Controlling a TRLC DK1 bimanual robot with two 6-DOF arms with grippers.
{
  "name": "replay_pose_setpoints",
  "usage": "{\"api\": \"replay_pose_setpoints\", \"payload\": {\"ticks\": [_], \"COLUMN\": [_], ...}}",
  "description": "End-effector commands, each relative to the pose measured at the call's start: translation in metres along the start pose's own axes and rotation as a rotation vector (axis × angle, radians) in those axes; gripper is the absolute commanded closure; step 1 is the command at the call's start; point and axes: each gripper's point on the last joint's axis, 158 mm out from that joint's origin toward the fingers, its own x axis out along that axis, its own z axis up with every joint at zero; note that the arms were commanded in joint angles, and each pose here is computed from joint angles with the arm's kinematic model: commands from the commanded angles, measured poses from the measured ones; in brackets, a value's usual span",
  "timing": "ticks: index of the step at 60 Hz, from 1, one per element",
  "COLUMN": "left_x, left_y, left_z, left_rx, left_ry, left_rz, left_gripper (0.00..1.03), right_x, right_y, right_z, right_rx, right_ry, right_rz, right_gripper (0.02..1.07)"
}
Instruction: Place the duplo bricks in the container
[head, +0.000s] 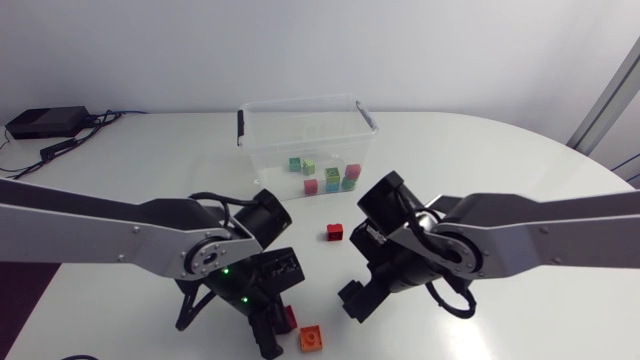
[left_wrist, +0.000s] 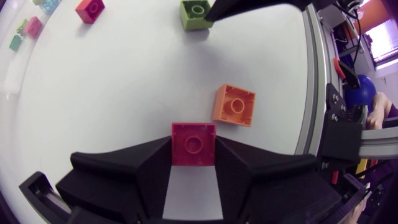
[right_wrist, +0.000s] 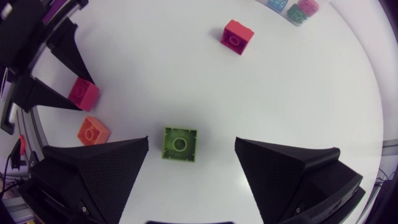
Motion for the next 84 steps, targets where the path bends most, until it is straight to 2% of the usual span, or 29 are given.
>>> {"api": "replay_pose_setpoints", "payload": {"ticks": [1,7,14,18,22,25,33,38,46,55,57,59,63,64,65,70,77,84], "left_x": [-0.034,-0.066,-0.106,-0.132,-0.155,-0.174,-0.214,-0.232,-0.243,-0.223,-0.215,-0.208,-0.199,-0.194,-0.193,-0.193,-0.212,-0.246], "left_y": [0.008,0.014,0.029,0.040,0.052,0.066,0.107,0.145,0.192,0.251,0.260,0.270,0.288,0.296,0.299,0.310,0.304,0.277], "left_z": [0.021,0.030,0.044,0.056,0.070,0.081,0.116,0.139,0.165,0.183,0.184,0.184,0.182,0.180,0.179,0.174,0.165,0.159], "left_rx": [0.014,0.002,-0.021,-0.031,-0.043,-0.061,-0.136,-0.217,-0.294,-0.381,-0.392,-0.404,-0.425,-0.437,-0.444,-0.483,-0.513,-0.492], "left_ry": [-0.092,-0.145,-0.215,-0.273,-0.329,-0.377,-0.524,-0.634,-0.732,-0.725,-0.713,-0.700,-0.685,-0.674,-0.670,-0.676,-0.706,-0.763], "left_rz": [0.040,0.075,0.127,0.167,0.204,0.239,0.321,0.373,0.421,0.475,0.481,0.495,0.538,0.550,0.557,0.572,0.580,0.595], "left_gripper": [0.91,0.91,0.91,0.91,0.91,0.91,0.91,0.91,0.90,0.86,0.81,0.70,0.46,0.33,0.26,0.07,0.05,0.05], "right_x": [0.015,0.022,0.029,0.034,0.037,0.039,0.031,0.016,-0.020,-0.056,-0.062,-0.068,-0.080,-0.082,-0.086,-0.101,-0.119,-0.126], "right_y": [0.002,0.006,0.013,0.015,0.016,0.015,0.012,0.006,-0.007,-0.022,-0.025,-0.030,-0.039,-0.040,-0.043,-0.056,-0.070,-0.086], "right_z": [-0.015,-0.016,-0.021,-0.024,-0.025,-0.026,-0.029,-0.019,0.010,0.046,0.053,0.061,0.077,0.081,0.086,0.111,0.146,0.179], "right_rx": [-0.014,-0.027,-0.043,-0.050,-0.056,-0.056,-0.057,-0.050,-0.022,0.007,0.010,0.021,0.030,0.033,0.038,0.062,0.082,0.103], "right_ry": [0.049,0.058,0.071,0.077,0.074,0.074,0.072,0.032,-0.054,-0.137,-0.151,-0.169,-0.202,-0.211,-0.222,-0.274,-0.336,-0.383], "right_rz": [0.003,0.007,0.014,0.015,0.012,0.012,0.002,-0.006,-0.023,-0.045,-0.049,-0.057,-0.068,-0.070,-0.073,-0.091,-0.110,-0.127], "right_gripper": [0.07,0.08,0.20,0.36,0.64,0.78,0.81,0.82,0.83,0.83,0.83,0.83,0.83,0.83,0.83,0.83,0.82,0.82]}}
